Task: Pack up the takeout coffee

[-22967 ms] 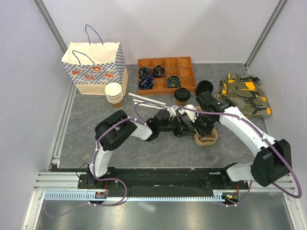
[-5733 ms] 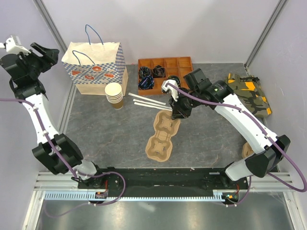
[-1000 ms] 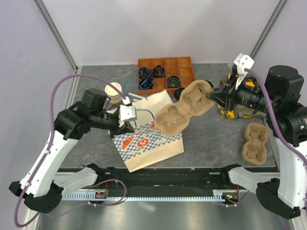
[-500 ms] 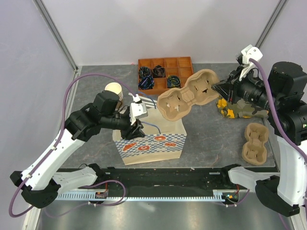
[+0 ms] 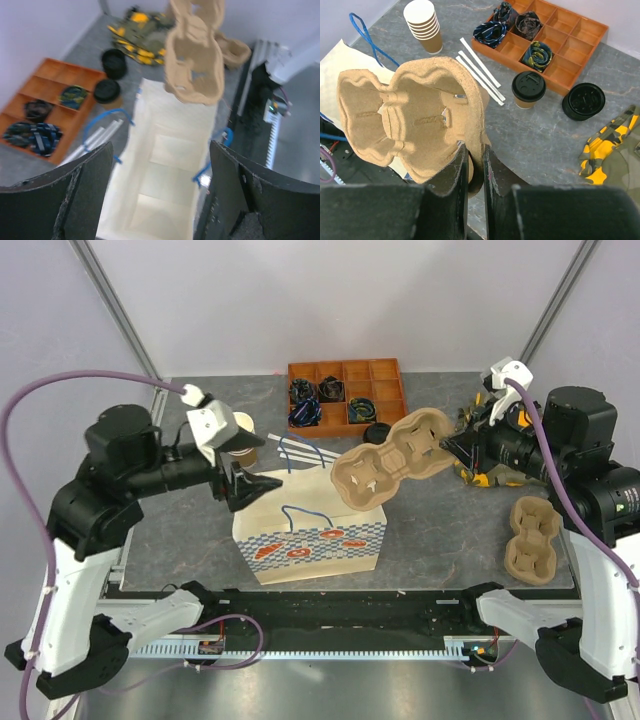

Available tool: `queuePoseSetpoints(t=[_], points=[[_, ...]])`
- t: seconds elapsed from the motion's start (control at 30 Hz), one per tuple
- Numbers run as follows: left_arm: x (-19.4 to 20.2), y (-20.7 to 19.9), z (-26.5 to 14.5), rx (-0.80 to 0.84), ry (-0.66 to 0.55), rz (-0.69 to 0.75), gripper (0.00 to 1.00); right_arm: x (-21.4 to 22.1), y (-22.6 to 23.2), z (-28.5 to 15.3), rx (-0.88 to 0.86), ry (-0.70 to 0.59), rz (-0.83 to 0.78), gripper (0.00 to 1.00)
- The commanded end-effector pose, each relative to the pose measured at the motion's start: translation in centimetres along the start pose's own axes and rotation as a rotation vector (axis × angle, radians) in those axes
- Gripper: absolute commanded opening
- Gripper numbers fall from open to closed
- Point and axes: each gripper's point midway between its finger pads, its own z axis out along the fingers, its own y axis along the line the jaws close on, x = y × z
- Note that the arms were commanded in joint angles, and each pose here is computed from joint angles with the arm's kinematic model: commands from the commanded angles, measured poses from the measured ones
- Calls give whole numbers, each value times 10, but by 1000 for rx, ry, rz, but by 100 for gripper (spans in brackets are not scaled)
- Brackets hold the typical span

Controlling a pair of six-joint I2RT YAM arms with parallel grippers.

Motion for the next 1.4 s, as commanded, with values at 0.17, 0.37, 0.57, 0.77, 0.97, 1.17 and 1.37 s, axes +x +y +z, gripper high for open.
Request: queuePoseSetpoints(t=[0.17, 0.37, 0.57, 0.77, 0.97, 1.17, 1.37], points=[[-9, 81, 23, -292, 15, 77, 98, 3, 4, 17, -37, 21, 111, 0], [14, 95, 60, -184, 101, 241, 99, 11, 2, 25, -47, 62, 117, 0], [32, 104, 78, -158, 144, 279, 89, 20, -1, 38, -54, 121, 141, 0], [56, 93, 78, -142, 179, 164, 44, 25, -5, 54, -47, 185, 83, 0], [72, 80, 60, -225, 195, -100, 2, 28, -12, 67, 41, 253, -53, 0], [79, 61, 38, -328, 127, -407, 2, -11, -41, 86, 232, 224, -183, 0], [70, 74, 21, -481, 35, -615, 2, -29, -34, 123, 275, 210, -273, 0]])
